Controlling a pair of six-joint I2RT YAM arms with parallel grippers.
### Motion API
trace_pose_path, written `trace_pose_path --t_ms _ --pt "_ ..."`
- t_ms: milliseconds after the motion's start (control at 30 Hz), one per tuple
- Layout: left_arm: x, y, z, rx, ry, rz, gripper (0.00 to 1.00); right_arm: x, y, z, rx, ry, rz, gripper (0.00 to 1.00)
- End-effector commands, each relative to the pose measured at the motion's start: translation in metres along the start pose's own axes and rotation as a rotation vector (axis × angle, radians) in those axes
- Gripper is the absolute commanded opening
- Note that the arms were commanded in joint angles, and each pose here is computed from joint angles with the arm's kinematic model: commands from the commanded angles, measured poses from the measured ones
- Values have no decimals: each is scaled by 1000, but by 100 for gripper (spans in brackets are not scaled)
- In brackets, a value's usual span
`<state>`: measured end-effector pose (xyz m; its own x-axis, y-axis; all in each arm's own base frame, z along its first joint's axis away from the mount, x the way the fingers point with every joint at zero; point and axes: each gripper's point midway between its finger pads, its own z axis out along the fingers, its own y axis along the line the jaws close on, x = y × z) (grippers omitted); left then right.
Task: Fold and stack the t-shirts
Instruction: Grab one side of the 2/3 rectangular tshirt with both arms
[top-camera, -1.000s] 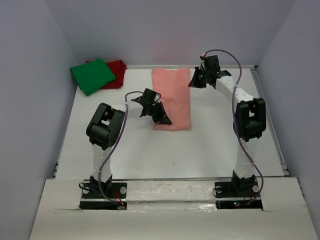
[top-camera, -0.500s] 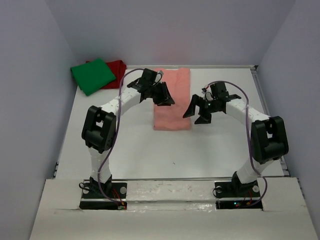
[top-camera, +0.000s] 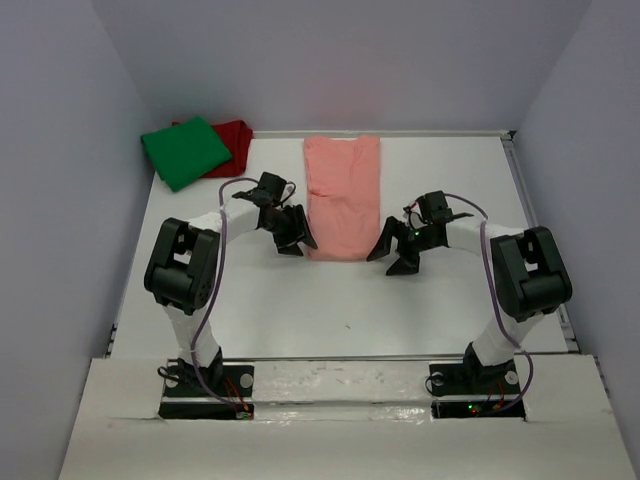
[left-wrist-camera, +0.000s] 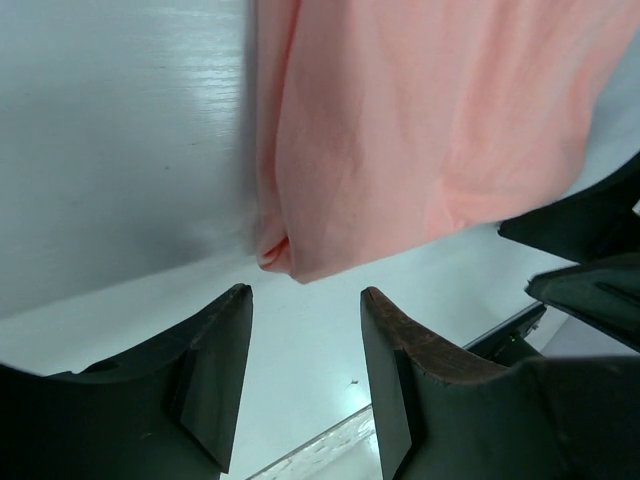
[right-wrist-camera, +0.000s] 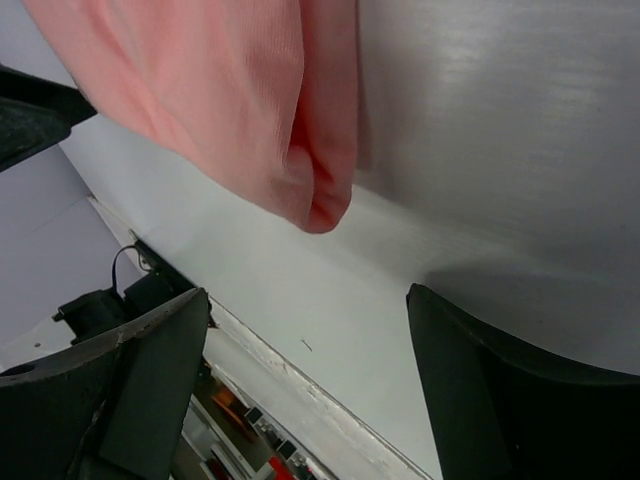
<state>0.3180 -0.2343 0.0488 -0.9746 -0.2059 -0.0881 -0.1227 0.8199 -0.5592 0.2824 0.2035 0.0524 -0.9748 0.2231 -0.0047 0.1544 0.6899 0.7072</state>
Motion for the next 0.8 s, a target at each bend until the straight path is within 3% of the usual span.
trace_pose_path --t_ms 0,433,667,767 --pt "-7 -20 -28 53 -61 67 57 -21 12 7 -40 -57 -55 84" --pt "-7 -18 -32 43 -63 57 56 -59 3 32 -5 -96 -88 69" --pt "-7 -10 -34 29 -62 46 56 -56 -3 32 27 -90 -83 47" --pt "-7 -7 -34 27 -61 42 56 -51 -6 29 40 -82 -81 53"
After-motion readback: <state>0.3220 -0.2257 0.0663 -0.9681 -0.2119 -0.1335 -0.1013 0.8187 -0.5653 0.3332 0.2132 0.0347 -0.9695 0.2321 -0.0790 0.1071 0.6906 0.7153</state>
